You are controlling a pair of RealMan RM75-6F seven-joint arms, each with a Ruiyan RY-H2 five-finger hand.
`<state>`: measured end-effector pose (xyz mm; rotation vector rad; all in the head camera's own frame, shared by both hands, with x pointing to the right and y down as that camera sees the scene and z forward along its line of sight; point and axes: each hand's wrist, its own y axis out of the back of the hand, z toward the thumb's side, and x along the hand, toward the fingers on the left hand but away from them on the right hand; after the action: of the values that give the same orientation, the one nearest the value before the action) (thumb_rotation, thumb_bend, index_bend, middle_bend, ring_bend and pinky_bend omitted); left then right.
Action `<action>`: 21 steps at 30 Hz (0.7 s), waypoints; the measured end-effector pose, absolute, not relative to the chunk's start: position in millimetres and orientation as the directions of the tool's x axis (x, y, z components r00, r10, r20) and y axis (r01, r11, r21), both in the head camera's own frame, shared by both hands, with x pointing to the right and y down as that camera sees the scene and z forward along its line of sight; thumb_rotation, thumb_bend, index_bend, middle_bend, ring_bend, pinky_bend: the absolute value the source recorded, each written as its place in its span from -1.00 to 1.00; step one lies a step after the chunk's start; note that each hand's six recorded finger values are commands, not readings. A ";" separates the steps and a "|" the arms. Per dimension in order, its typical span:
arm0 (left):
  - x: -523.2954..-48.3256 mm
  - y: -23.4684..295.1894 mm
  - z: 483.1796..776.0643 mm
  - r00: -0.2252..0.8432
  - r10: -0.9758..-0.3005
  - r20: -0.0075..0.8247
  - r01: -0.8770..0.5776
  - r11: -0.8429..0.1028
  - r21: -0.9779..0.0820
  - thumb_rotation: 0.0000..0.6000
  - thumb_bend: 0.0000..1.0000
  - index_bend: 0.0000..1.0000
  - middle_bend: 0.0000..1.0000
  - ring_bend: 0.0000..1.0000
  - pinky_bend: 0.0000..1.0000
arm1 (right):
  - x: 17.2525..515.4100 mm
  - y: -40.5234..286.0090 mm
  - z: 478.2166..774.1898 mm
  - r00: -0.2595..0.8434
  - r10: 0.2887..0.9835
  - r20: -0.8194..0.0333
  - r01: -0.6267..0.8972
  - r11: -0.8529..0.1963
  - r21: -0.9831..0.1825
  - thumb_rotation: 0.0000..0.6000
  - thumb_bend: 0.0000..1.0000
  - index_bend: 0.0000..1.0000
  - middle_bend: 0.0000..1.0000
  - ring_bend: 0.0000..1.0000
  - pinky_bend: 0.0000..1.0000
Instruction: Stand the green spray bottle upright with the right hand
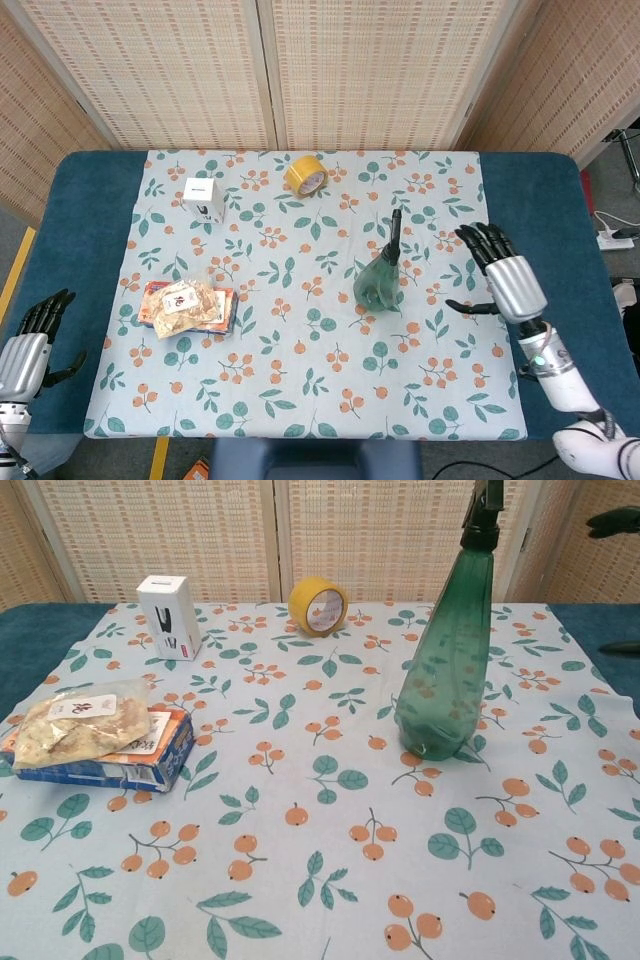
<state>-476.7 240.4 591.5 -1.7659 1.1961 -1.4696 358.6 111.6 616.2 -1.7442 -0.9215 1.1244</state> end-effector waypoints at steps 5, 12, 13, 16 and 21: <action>-474.5 239.7 594.2 0.015 -0.876 0.482 -0.278 -0.467 -0.840 1.00 -0.40 -1.00 -1.00 -1.00 -0.89 | 402.5 125.2 602.0 0.238 0.912 -0.335 0.055 -0.357 -0.933 1.00 -1.00 -0.62 -0.87 -1.00 -0.93; -479.1 239.8 596.1 0.002 -0.870 0.493 -0.271 -0.475 -0.837 1.00 -0.40 -1.00 -1.00 -1.00 -0.89 | 477.6 142.3 581.9 0.074 0.950 -0.304 -0.041 -0.301 -0.953 1.00 -1.00 -0.45 -0.86 -1.00 -0.98; -479.7 239.9 595.9 0.002 -0.870 0.494 -0.270 -0.476 -0.837 1.00 -0.40 -1.00 -1.00 -1.00 -0.89 | 482.9 143.6 578.4 0.059 0.954 -0.295 -0.055 -0.291 -0.955 1.00 -1.00 -0.43 -0.86 -1.00 -0.99; -480.9 240.0 594.3 -0.003 -0.872 0.489 -0.270 -0.470 -0.840 1.00 -0.40 -1.00 -1.00 -1.00 -0.89 | 501.0 153.8 570.0 -0.015 0.953 -0.302 -0.051 -0.302 -0.952 1.00 -1.00 -0.42 -0.86 -1.00 -1.00; -478.6 241.6 593.1 0.006 -0.871 0.491 -0.259 -0.475 -0.841 1.00 -0.41 -1.00 -1.00 -1.00 -0.89 | 515.0 173.3 562.1 -0.112 0.935 -0.337 -0.036 -0.343 -0.939 1.00 -1.00 -0.40 -0.86 -1.00 -1.00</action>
<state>-478.6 241.6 593.1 -1.7575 1.1619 -1.4976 515.0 173.3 562.1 -1.3655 -1.0598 1.5685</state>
